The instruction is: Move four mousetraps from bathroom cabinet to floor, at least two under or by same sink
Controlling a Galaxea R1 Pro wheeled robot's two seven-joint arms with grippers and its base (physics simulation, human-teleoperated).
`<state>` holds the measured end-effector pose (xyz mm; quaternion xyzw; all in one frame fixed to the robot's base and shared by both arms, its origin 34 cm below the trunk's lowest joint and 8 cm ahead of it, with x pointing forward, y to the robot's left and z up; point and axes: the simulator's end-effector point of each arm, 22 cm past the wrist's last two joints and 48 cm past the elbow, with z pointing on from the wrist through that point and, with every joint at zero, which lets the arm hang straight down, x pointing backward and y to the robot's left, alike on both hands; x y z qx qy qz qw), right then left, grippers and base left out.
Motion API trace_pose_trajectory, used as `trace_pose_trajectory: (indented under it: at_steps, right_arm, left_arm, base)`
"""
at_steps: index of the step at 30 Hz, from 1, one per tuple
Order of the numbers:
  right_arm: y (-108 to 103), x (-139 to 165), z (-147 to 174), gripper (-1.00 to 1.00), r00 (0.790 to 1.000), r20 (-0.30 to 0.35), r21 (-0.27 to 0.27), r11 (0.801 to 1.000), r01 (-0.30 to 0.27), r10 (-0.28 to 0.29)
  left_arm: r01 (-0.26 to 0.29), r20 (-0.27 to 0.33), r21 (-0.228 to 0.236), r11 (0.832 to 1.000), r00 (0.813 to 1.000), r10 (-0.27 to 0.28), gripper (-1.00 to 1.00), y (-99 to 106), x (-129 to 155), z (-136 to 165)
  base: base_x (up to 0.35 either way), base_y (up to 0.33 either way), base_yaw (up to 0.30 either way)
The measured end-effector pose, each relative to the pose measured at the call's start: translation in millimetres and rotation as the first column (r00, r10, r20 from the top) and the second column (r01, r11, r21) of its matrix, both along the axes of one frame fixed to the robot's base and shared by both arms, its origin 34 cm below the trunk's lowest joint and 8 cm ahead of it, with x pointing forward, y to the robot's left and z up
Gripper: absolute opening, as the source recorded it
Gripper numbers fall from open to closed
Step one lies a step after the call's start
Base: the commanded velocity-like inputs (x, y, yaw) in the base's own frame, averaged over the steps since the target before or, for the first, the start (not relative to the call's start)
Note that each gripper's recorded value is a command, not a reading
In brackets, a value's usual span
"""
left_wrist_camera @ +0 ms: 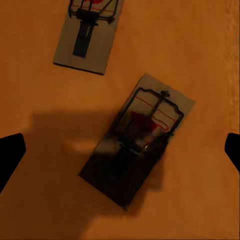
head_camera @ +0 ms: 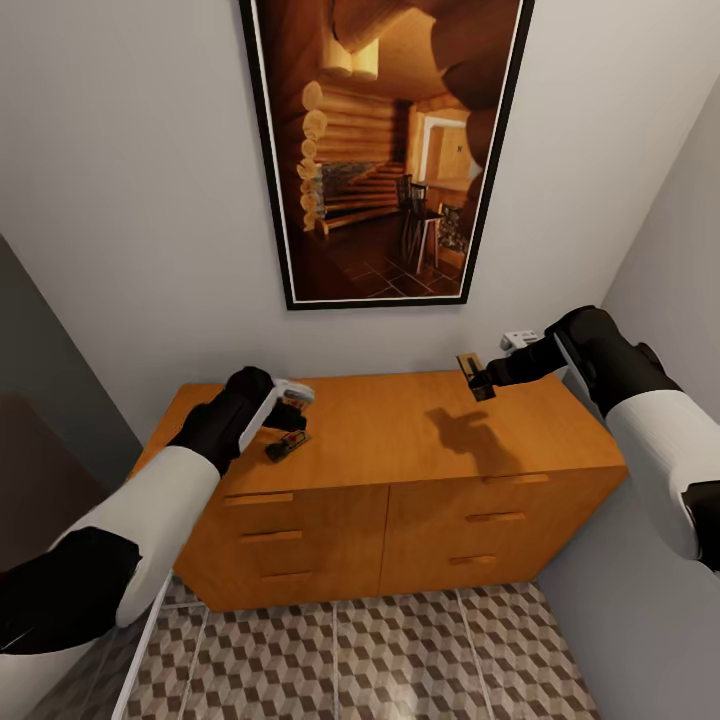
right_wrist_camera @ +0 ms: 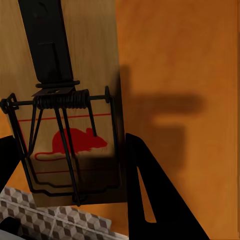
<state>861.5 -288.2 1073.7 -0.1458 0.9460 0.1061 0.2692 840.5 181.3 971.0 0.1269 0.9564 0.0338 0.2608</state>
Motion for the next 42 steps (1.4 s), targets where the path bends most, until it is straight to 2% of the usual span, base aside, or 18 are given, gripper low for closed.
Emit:
trace_pose_trajectory:
  at_steps: [3,4,6,10,18,22,28,37,42]
  right_arm:
    - [-1.2,0.0,0.1,-1.00,1.000,0.000,0.000,1.000,0.002,-0.002]
    - [-1.6,0.1,0.2,-1.00,1.000,0.000,0.000,1.000,0.003,-0.003]
    - [-2.1,0.1,0.3,-1.00,1.000,0.001,-0.001,1.000,0.004,-0.004]
    - [-3.1,0.2,-1.0,-1.00,1.000,-0.001,-0.006,1.000,0.007,-0.007]
    - [-5.6,0.3,-3.1,-1.00,1.000,-0.003,-0.015,1.000,0.014,-0.014]
    - [-6.4,-0.5,-5.4,-1.00,1.000,-0.009,-0.014,1.000,0.017,-0.017]
    - [-7.2,-0.9,-6.8,-1.00,1.000,-0.013,-0.018,1.000,0.019,-0.019]
    - [-1.7,0.0,-8.1,-1.00,1.000,-0.011,-0.024,1.000,0.014,-0.014]
    - [-2.1,-0.2,-8.9,-1.00,1.000,-0.012,-0.026,1.000,0.015,-0.015]
  left_arm:
    - [0.092,-0.021,0.010,0.996,0.996,-0.092,1.00,-21.4,-8.0,-6.5]
    - [0.131,-0.037,-0.001,0.991,0.991,-0.131,1.00,-29.6,-12.9,-10.6]
    - [0.174,-0.058,-0.028,0.984,0.983,-0.176,1.00,-38.2,-19.4,-15.1]
    - [0.207,-0.075,-0.055,0.977,0.975,-0.211,1.00,-41.4,-25.0,-18.0]
    - [0.207,-0.080,-0.044,0.977,0.974,-0.210,1.00,-29.3,-24.6,-18.6]
    - [0.187,-0.082,-0.022,0.982,0.979,-0.188,1.00,-8.5,-22.3,-19.8]
    - [0.152,-0.084,-0.011,0.988,0.985,-0.152,1.00,20.8,-19.6,-19.1]
    - [0.179,-0.020,-0.019,0.984,0.984,-0.179,1.00,11.5,-9.3,4.9]
    - [0.180,-0.015,-0.014,0.984,0.984,-0.180,1.00,11.6,-8.4,5.5]
  base:
    - [0.000,0.000,0.000]
    - [0.000,0.000,0.000]
    - [0.000,0.000,0.000]
    - [0.000,0.000,0.000]
    - [0.000,0.000,0.000]
    - [0.000,0.000,0.000]
    - [0.000,0.001,0.000]
    - [0.061,0.138,0.000]
    - [0.014,0.031,0.000]
